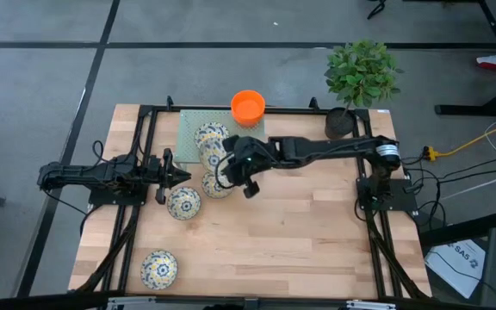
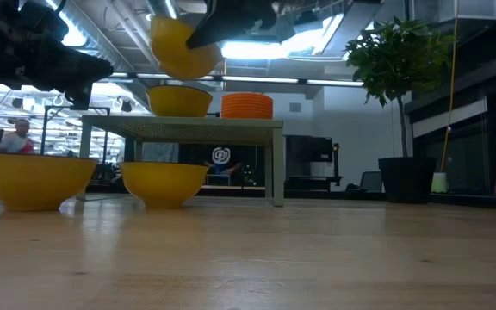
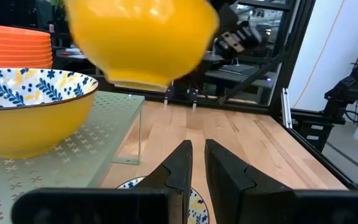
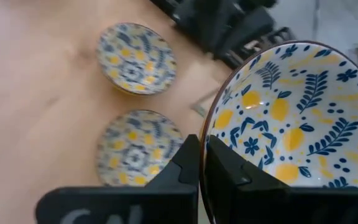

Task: Pick & Place Mini bowls
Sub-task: Stack the yellow bowl on top of the yellow bowl on the shelf, then stack the yellow bowl on top of the other yellow bowls on the shelf

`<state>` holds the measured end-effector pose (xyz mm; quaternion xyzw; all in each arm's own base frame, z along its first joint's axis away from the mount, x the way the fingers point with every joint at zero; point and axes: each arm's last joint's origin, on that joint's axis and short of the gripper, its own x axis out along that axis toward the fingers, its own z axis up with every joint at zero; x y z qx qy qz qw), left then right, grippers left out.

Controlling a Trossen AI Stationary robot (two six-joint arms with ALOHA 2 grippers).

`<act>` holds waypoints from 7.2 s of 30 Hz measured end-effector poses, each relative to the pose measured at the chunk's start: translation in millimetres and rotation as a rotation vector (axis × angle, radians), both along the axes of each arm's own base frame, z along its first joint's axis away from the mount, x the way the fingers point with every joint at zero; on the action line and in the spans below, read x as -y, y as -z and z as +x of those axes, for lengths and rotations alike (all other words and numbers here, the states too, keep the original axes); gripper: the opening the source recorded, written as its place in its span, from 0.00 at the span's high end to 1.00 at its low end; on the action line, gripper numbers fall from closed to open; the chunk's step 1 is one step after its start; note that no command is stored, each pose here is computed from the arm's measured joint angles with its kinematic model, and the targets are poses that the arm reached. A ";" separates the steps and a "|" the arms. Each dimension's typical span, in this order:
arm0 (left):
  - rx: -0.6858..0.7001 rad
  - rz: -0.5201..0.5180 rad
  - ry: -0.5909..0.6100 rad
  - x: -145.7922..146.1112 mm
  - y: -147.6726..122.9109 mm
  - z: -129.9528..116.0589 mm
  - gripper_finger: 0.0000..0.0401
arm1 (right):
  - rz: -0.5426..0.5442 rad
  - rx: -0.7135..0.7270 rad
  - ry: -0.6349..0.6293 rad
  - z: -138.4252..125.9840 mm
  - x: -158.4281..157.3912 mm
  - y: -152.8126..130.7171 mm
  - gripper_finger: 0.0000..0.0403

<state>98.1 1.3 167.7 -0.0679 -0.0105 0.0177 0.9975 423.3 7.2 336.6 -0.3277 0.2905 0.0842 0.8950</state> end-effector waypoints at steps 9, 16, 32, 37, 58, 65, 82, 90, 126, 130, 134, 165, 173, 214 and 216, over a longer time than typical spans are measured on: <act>0.000 0.000 0.000 0.0 0.0 0.0 0.91 | -0.139 0.017 0.076 2.9 21.7 -4.4 0.96; 0.000 0.000 0.000 0.0 0.0 0.0 0.91 | -0.181 0.036 0.094 3.5 38.3 -6.7 0.97; -0.001 0.000 0.000 0.0 0.1 0.0 0.91 | -0.205 -0.087 0.085 21.8 52.1 -20.7 0.97; 0.001 0.000 0.000 0.0 -0.1 0.0 0.91 | -0.195 -0.145 0.063 30.8 55.8 -20.8 0.97; 0.000 0.000 0.000 0.0 0.1 0.0 0.91 | -0.142 -0.226 0.041 39.0 69.4 -8.5 0.97; 0.000 0.000 0.000 0.0 0.1 0.0 0.91 | -0.123 -0.206 0.048 40.0 69.3 -10.0 0.90; 0.000 0.000 0.000 0.0 0.0 0.0 0.91 | -0.129 -0.159 0.051 44.4 69.9 -9.7 0.86; 0.000 0.000 0.000 0.0 0.0 0.0 0.91 | -0.133 -0.170 0.069 45.4 74.5 -5.5 0.86; 0.000 0.000 0.000 0.0 0.1 0.0 0.91 | 0.033 -0.203 0.107 38.3 24.0 -21.2 0.56; 0.000 0.000 0.000 0.0 0.0 0.0 0.91 | 0.079 -0.239 0.104 35.8 0.0 -18.7 0.56; 0.000 0.000 0.000 0.0 0.1 0.0 0.91 | 0.136 -0.287 0.113 32.1 -27.2 -12.7 0.56; 0.000 0.000 0.000 0.0 0.0 0.0 0.91 | -0.004 -0.106 0.303 42.4 -91.4 145.5 0.56; 0.000 0.000 0.000 0.0 0.1 0.0 0.91 | -0.024 -0.070 0.334 41.4 -76.5 162.9 0.56; 0.000 0.000 0.000 0.0 0.1 0.0 0.91 | 0.121 -0.181 0.150 48.2 -88.0 166.1 0.96; 0.000 0.000 0.000 0.0 0.0 0.0 0.91 | 0.141 -0.197 0.117 48.1 -93.4 162.5 0.96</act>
